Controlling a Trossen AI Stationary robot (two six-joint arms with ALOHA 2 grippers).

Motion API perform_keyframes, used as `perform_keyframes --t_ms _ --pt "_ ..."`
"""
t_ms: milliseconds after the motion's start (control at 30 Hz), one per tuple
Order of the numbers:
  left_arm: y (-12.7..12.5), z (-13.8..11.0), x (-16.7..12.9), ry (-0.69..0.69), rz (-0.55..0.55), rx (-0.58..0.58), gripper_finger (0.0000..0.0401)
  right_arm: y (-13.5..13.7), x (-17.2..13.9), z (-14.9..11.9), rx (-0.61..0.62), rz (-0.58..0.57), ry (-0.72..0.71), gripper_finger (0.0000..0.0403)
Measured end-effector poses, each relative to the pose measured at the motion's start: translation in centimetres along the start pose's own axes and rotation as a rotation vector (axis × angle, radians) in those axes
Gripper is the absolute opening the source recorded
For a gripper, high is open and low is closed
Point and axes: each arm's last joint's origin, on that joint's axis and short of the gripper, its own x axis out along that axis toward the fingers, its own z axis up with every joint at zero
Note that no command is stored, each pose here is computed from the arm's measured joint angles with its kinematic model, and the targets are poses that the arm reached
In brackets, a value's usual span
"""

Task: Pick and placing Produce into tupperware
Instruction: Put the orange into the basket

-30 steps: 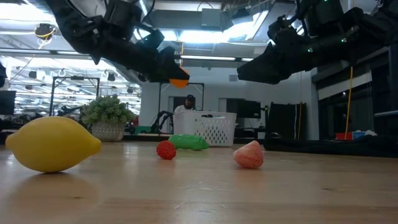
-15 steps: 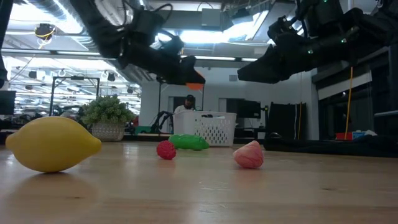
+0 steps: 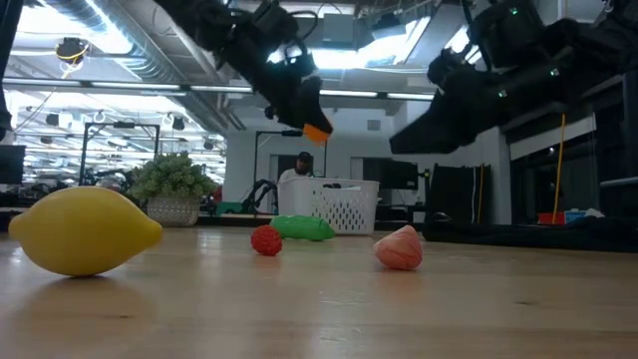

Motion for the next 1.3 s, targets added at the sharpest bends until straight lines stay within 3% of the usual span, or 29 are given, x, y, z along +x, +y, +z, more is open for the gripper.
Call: perform_keyframes --t_ms 200,300,467,667,1300 --pt "1.2 2.5 -1.0 0.057 -0.079 0.014 0.024 0.0 0.0 -0.3 0.035 -0.002 0.036 0.024" --pt "1.8 2.9 -1.1 0.155 -0.089 0.011 0.024 0.0 0.0 -0.3 0.035 -0.002 0.033 0.024" --pt "2.2 3.2 0.1 0.311 -0.121 0.022 0.024 0.0 0.0 -0.3 0.036 -0.002 0.029 0.024" --pt "2.5 4.1 1.7 0.333 -0.117 0.047 0.024 0.0 0.0 -0.2 0.036 -0.001 0.026 0.024" --pt "4.2 0.0 8.5 0.41 -0.095 0.058 0.0248 0.0 0.0 -0.3 0.028 -0.001 0.027 0.024"
